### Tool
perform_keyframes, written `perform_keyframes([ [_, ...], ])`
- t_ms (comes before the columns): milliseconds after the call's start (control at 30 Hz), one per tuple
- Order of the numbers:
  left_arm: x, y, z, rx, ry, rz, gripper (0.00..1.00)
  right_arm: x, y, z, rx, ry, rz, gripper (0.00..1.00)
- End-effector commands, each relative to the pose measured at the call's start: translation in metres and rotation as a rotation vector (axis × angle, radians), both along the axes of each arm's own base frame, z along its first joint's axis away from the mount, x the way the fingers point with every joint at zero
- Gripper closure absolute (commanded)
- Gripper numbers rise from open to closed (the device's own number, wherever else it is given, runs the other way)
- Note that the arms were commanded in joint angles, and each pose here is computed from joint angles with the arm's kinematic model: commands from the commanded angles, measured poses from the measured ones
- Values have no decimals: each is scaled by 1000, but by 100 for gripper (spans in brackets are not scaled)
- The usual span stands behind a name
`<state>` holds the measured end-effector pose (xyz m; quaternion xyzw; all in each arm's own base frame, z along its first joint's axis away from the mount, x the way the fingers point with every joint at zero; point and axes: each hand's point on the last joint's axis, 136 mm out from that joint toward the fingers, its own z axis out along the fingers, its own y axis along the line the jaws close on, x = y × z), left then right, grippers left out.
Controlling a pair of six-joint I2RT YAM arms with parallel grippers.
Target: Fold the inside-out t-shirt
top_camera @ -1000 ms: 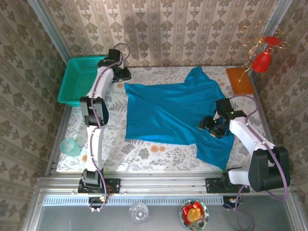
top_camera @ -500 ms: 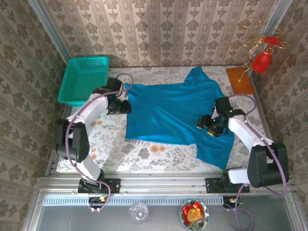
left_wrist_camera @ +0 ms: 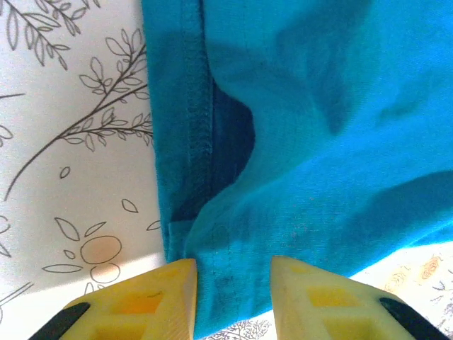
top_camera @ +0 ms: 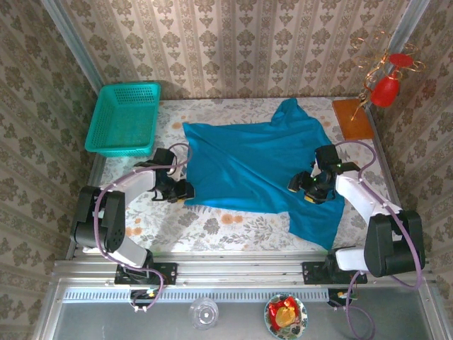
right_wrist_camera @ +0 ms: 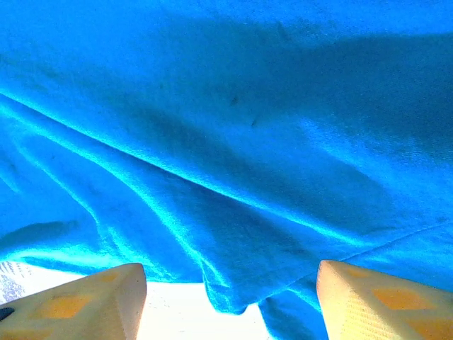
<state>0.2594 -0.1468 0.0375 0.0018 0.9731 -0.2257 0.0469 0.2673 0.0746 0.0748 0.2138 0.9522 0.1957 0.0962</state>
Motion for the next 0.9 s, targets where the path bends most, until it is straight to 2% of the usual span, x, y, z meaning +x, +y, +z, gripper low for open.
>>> perform_keyframes([
  [0,-6,12,-6,55,14,24,67,-11,-3,0,-26,15,5,34],
  [300,-24,17,-18,103,55,36,67,-10,-5,5,-37,4,-5,34],
  [367,-23,15,-20,96,56,39,71,-9,-5,5,-37,4,-5,34],
  [500,-21,12,-9,84,21,40,92,-7,-8,3,-53,7,-15,34],
  [567,-21,17,1,100,-4,58,98,-3,-11,1,-69,7,-23,34],
  [700,-33,30,19,128,-34,115,100,19,-17,-1,-86,-13,-44,33],
  [867,-63,43,21,134,-9,209,100,61,-19,-11,-57,-2,-44,32],
])
